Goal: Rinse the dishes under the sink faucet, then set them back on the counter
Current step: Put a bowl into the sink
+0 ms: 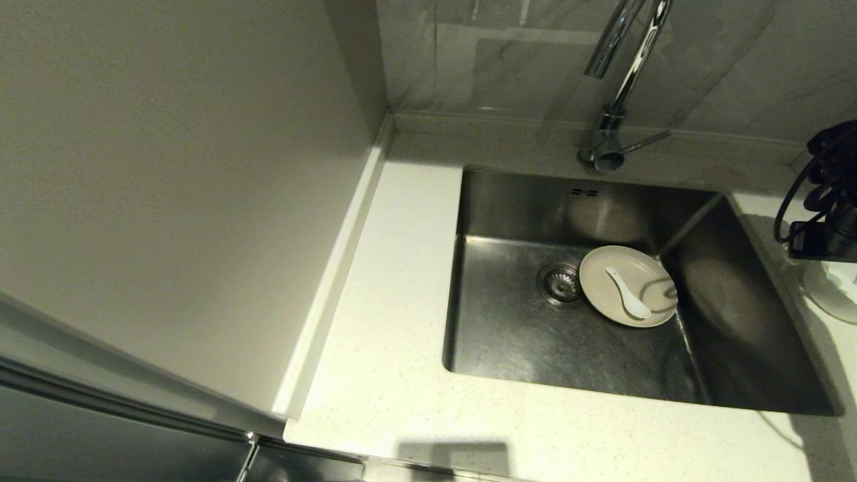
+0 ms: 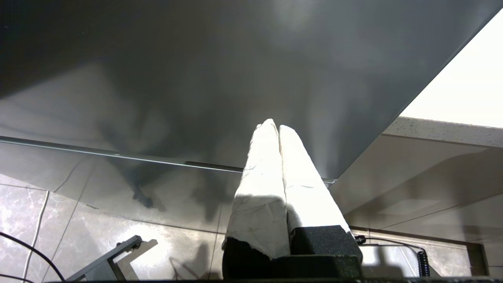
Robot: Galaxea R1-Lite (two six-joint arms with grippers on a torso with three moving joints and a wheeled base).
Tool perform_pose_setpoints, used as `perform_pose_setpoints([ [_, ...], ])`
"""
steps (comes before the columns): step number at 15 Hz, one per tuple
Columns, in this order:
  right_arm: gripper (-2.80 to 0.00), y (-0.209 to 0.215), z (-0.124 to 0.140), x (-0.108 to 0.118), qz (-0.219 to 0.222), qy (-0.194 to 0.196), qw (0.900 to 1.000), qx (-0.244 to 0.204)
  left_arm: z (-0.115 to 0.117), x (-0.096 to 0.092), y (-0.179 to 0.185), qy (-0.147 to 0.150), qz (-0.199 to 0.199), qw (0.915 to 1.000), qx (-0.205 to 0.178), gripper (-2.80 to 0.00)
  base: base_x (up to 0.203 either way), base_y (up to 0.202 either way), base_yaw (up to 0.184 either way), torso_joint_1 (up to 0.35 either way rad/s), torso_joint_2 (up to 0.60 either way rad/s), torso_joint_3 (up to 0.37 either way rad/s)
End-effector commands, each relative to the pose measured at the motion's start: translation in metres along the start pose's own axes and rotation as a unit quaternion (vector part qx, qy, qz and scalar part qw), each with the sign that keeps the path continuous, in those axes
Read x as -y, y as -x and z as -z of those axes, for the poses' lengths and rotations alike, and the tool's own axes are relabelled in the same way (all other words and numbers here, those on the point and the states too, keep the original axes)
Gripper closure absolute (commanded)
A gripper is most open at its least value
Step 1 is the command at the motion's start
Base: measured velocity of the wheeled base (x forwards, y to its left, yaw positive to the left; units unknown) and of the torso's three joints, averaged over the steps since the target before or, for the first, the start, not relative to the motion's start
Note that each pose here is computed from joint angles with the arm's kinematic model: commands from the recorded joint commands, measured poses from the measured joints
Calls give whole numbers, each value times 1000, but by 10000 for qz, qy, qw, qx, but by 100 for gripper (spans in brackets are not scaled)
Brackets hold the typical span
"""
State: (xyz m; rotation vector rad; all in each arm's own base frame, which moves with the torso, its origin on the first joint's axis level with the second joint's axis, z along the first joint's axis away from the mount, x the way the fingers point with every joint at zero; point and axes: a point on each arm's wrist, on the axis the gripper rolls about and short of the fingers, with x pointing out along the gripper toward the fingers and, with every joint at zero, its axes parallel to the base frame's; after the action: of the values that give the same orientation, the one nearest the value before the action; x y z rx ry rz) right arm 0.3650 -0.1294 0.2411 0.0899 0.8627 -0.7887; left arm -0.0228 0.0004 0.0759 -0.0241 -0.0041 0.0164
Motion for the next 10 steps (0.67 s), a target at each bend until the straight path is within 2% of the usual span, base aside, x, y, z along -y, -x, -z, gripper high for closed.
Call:
perform_pose_setpoints([
  [1,0,-4,1,1,38,-1,10000,-61,0,0,0,3,-2,10000,19,0,0,0,0,0,0,0],
  [8,0,13,11,8,-19,7,10000,-82,0,0,0,3,-2,10000,19,0,0,0,0,0,0,0],
  [10,0,33,21,7,-245,90,9997,13,0,0,0,3,-2,10000,19,0,0,0,0,0,0,0],
])
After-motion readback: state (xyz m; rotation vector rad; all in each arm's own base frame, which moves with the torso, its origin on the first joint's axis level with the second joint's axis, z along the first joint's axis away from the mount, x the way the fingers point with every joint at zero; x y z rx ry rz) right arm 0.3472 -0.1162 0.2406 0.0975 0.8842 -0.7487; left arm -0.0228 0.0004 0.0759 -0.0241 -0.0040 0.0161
